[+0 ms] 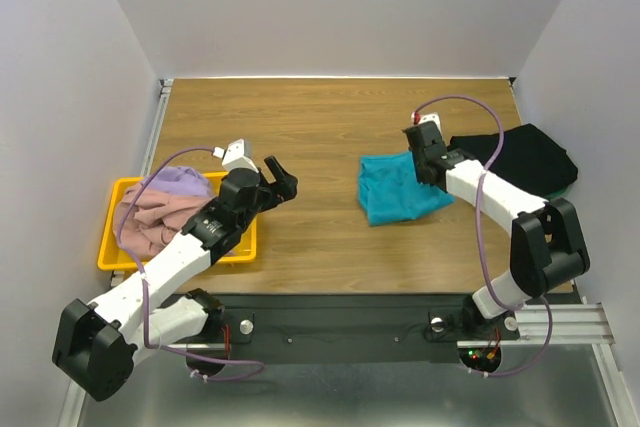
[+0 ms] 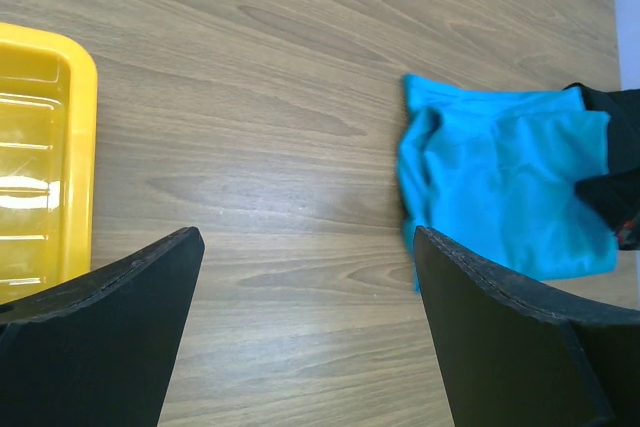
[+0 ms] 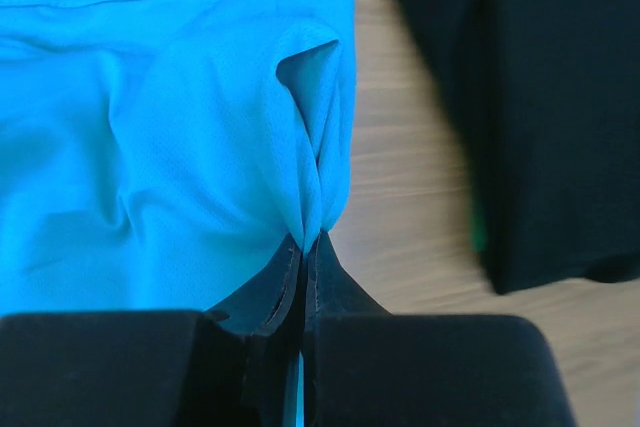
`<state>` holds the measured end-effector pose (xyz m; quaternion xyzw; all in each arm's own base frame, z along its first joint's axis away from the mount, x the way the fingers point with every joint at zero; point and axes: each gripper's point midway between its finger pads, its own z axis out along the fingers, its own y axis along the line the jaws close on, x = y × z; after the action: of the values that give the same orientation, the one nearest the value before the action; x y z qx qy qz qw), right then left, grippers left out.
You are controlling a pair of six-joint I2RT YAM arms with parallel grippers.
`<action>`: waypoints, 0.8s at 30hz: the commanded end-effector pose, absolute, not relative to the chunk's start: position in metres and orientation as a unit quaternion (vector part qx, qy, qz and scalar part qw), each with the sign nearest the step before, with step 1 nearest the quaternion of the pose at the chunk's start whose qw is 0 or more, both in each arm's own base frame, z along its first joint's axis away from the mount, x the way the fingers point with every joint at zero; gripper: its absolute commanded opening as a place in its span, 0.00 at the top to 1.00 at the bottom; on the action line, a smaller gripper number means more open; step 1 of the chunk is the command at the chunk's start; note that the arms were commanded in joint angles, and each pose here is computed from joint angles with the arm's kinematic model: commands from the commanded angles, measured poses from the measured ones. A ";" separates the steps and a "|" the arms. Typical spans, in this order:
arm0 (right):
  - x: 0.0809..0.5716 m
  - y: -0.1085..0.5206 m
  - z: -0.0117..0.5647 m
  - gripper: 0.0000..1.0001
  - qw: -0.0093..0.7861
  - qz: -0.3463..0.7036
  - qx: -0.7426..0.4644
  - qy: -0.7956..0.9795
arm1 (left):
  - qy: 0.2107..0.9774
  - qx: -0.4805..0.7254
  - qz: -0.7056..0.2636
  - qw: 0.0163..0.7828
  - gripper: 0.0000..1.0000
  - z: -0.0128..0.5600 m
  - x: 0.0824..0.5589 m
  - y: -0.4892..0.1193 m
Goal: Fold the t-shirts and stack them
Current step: Neatly place the folded tshirt to the corner
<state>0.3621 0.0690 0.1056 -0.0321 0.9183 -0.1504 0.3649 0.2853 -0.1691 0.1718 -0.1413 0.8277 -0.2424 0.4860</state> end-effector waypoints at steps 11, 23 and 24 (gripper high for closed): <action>0.394 -0.044 0.195 1.00 0.364 -0.314 -0.075 0.874 | 0.809 -0.160 -0.213 0.524 0.01 0.182 0.287 -0.148; 0.412 -0.103 0.268 1.00 0.376 -0.394 -0.036 0.838 | 0.793 -0.181 -0.205 0.544 0.01 0.188 0.284 -0.134; 0.413 -0.106 0.272 1.00 0.378 -0.396 -0.033 0.836 | 0.792 -0.183 -0.206 0.545 0.01 0.189 0.284 -0.133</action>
<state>0.4077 -0.0932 0.2381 -0.0388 0.8586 -0.3594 0.3635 0.2818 -0.1418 0.1798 -0.1703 0.8078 -0.2110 0.5233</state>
